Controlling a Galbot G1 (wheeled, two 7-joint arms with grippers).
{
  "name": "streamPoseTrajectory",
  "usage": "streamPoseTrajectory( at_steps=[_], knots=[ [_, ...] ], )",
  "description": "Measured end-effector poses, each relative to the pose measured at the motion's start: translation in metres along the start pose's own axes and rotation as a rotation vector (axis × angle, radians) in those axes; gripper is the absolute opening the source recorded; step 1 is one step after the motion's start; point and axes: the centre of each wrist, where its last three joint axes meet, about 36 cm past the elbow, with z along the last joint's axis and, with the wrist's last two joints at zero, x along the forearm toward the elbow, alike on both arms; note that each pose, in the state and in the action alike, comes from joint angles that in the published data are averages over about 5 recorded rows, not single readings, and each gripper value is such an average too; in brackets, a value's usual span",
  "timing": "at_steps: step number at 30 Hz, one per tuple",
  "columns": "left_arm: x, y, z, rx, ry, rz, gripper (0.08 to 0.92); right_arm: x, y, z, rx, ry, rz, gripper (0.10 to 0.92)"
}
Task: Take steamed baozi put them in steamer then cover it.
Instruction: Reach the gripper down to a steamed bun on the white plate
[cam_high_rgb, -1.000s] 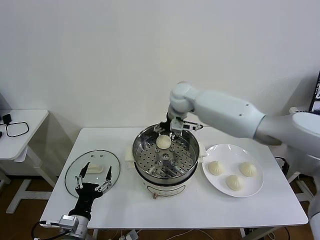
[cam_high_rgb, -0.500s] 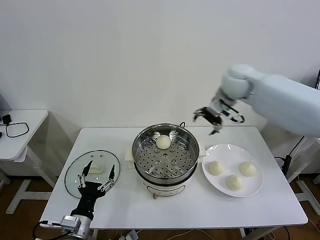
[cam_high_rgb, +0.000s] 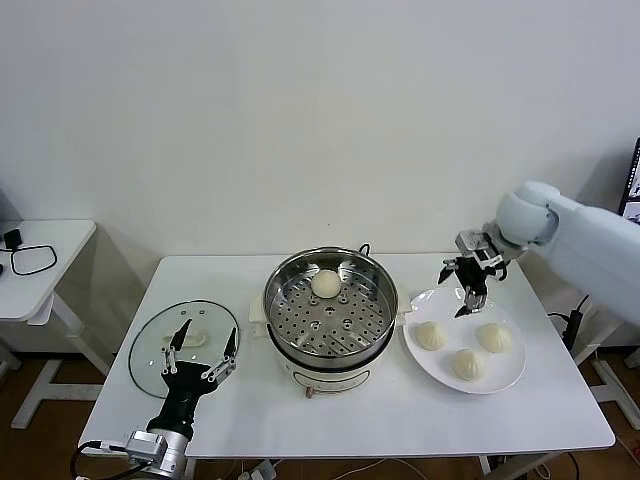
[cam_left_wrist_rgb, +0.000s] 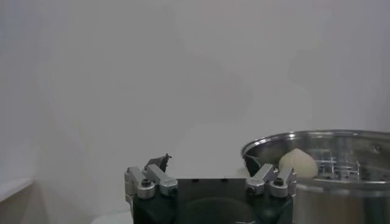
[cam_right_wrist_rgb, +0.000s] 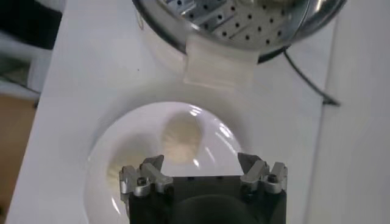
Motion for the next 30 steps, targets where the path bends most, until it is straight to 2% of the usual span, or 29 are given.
streamPoseTrajectory(
  at_steps=[12,30],
  knots=[
    [-0.004,-0.001,0.007,0.007,0.01,0.0,0.823,-0.065,0.005,0.003,-0.072,0.007,-0.012,0.823],
    [-0.009,0.0,0.017,0.012,0.027,-0.003,0.823,-0.105,0.005,-0.005,-0.087,0.025,-0.024,0.823]
  ],
)
